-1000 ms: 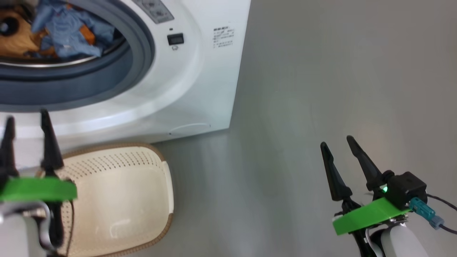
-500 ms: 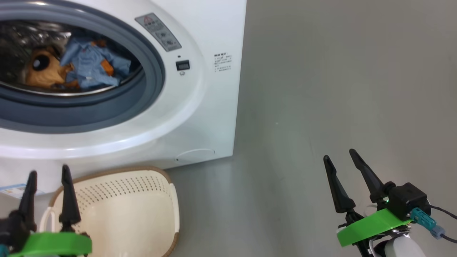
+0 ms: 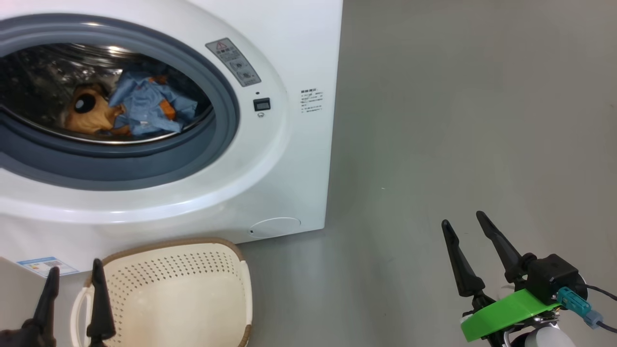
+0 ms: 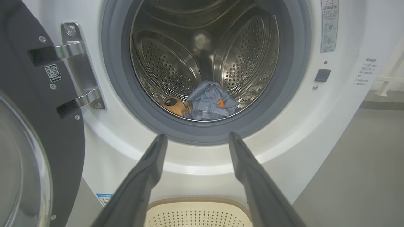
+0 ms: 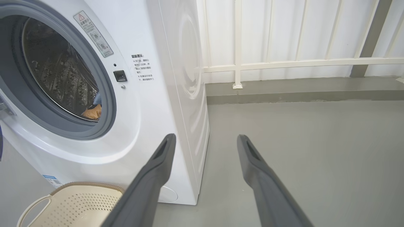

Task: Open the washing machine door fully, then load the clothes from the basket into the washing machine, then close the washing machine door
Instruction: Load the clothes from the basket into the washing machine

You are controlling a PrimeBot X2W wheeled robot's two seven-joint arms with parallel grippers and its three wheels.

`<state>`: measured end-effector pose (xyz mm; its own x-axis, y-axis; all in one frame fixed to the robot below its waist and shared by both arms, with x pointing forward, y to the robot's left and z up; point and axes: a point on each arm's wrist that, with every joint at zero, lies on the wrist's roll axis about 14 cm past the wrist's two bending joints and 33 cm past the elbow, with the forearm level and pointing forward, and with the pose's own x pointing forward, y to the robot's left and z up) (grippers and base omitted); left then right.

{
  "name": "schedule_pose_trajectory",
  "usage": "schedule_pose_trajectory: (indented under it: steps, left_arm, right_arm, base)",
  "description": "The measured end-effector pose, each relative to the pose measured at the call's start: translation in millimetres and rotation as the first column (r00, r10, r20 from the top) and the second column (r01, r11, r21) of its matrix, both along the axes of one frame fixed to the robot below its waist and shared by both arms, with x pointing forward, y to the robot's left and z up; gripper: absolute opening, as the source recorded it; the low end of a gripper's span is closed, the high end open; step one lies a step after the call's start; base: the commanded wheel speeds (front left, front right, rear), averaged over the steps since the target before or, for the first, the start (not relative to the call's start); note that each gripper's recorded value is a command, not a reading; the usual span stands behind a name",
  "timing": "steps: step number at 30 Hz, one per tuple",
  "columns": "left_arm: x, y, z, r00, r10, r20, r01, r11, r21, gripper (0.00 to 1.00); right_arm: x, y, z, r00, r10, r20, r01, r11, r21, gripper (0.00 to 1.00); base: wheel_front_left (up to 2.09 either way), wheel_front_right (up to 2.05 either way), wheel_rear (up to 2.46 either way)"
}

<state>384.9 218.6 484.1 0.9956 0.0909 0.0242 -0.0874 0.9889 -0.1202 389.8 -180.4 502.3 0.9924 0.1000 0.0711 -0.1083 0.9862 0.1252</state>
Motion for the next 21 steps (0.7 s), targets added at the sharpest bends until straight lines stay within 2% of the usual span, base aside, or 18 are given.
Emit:
schedule_pose_trajectory:
  steps: [21]
  left_arm:
    - [-17.4,6.8,3.3,1.0,0.029,0.001,-0.029,0.999,0.023,1.0]
  right_arm:
    - [1.6,6.0,5.3,1.0,0.021,0.015,-0.021,1.0,-0.011,1.0]
  base:
    - [0.0,0.0,0.0]
